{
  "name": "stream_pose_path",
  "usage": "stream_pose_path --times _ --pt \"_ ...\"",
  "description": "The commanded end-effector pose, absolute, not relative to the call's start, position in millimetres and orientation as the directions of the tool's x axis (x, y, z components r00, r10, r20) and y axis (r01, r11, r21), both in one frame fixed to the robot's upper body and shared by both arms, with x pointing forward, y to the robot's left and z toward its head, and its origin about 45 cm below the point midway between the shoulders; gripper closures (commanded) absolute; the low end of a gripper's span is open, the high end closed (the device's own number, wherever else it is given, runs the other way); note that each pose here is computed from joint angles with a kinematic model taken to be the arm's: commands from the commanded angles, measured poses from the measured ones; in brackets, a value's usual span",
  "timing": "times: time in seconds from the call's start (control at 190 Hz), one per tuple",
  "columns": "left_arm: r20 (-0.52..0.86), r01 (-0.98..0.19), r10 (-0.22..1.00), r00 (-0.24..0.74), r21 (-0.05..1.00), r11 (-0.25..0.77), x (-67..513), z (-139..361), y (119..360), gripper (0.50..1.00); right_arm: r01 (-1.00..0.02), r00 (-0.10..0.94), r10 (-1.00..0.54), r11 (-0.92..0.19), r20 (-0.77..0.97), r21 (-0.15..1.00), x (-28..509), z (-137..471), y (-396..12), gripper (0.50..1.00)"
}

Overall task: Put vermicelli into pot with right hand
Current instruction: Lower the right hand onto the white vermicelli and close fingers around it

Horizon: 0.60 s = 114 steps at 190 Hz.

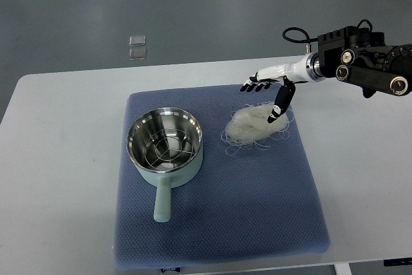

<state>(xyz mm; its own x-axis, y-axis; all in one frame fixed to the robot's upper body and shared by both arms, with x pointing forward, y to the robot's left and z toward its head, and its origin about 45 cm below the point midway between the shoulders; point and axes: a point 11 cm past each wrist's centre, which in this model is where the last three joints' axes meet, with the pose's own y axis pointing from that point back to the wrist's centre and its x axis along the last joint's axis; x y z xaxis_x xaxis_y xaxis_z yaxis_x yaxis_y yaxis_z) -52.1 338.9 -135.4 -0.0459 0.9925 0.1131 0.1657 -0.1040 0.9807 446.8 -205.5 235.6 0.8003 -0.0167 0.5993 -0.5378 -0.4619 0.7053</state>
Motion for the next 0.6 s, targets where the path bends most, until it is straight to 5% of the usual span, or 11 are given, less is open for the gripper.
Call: stream_pose_path --times 0.0,0.274,0.364,0.475,0.596 --pt "0.113 0.167 0.993 -0.046 0.981 -0.104 -52 -135 339 0.500 -0.547 0.795 -0.016 -0.455 0.607 0.703 443 221 -207 0.579" --pt "0.111 0.167 0.993 -0.044 0.981 -0.102 -52 -135 338 0.500 -0.578 0.773 -0.022 -0.434 0.634 0.691 437 192 -211 0.615" --pt "0.113 0.167 0.993 -0.044 0.980 -0.104 -52 -135 339 0.500 -0.572 0.772 -0.001 -0.438 0.636 0.694 434 185 -208 0.732" --pt "0.114 0.165 0.992 -0.046 0.981 -0.105 -51 -135 339 0.500 -0.585 0.759 0.007 -0.431 0.651 0.687 434 180 -209 0.991" --pt "0.113 0.167 0.993 -0.046 0.981 -0.104 -52 -135 339 0.500 -0.601 0.746 0.012 -0.419 0.665 0.681 436 179 -214 1.000"
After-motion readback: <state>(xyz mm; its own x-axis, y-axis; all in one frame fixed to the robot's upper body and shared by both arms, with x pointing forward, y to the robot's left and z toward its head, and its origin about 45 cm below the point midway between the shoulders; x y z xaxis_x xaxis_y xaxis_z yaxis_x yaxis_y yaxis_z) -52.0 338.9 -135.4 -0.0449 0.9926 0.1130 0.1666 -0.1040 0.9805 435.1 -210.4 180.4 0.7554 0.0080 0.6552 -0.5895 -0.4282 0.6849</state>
